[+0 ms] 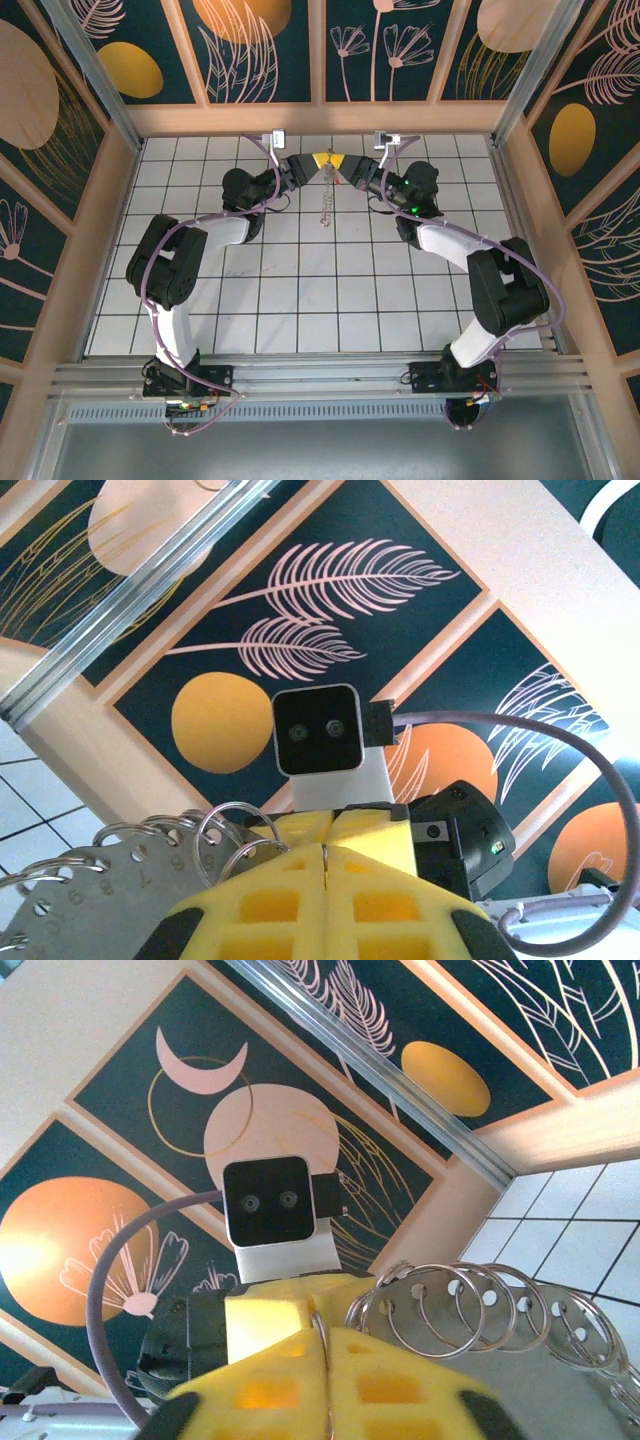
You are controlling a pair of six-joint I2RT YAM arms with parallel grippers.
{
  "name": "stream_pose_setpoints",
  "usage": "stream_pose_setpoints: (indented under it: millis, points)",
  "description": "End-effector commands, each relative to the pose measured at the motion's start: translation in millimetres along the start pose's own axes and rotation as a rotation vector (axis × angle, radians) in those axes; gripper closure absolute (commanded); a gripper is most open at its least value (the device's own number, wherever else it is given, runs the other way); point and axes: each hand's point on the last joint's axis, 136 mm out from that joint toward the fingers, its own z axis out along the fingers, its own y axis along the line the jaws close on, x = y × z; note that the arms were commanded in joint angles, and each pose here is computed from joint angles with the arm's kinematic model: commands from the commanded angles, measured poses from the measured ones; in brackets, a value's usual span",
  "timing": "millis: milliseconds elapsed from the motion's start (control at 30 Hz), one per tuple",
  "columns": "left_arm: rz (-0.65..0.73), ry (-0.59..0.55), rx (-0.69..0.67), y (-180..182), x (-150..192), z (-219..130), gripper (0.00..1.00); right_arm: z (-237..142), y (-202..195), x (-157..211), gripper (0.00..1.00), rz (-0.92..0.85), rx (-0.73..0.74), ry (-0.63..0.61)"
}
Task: Put the keys on the keyring
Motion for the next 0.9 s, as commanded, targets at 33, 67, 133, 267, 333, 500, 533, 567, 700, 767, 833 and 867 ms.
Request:
stream_pose_setpoints:
  millis: [33,67,133,267,333,500,533,567,700,767,833,867]
  points:
    - [0.071,-0.015,0.074,-31,-9,2,1.0,6,22,-11,1.0,-0.058,-0.066,-0.008]
    - [0.075,-0.014,0.077,-32,-9,2,1.0,6,22,-11,1.0,-0.068,-0.06,-0.004]
    - [0.085,-0.01,0.069,-32,-10,2,1.0,4,20,-13,1.0,-0.087,-0.041,0.01]
    - [0.142,0.008,0.018,-32,-16,-2,0.81,2,22,-18,1.0,-0.204,0.007,0.083]
    - [0.186,0.016,-0.019,-33,-20,-7,0.74,3,23,-17,1.0,-0.276,0.041,0.139]
    - [0.324,0.081,-0.13,-35,-24,-12,0.65,-1,26,-18,1.0,-0.403,0.086,0.236]
    - [0.346,0.097,-0.147,-35,-23,-12,0.64,-2,27,-20,1.0,-0.425,0.09,0.247]
    - [0.359,0.113,-0.166,-32,-22,-13,0.64,-4,26,-21,1.0,-0.44,0.1,0.256]
    - [0.392,0.158,-0.197,-28,-19,-16,0.61,-10,22,-24,1.0,-0.494,0.115,0.292]
    - [0.398,0.196,-0.19,-25,-13,-16,0.61,-11,23,-21,1.0,-0.519,0.112,0.316]
    - [0.397,0.234,-0.183,-22,-8,-16,0.6,-13,24,-15,1.0,-0.532,0.096,0.344]
    - [0.395,0.253,-0.173,-21,-5,-15,0.6,-14,24,-13,1.0,-0.538,0.091,0.355]
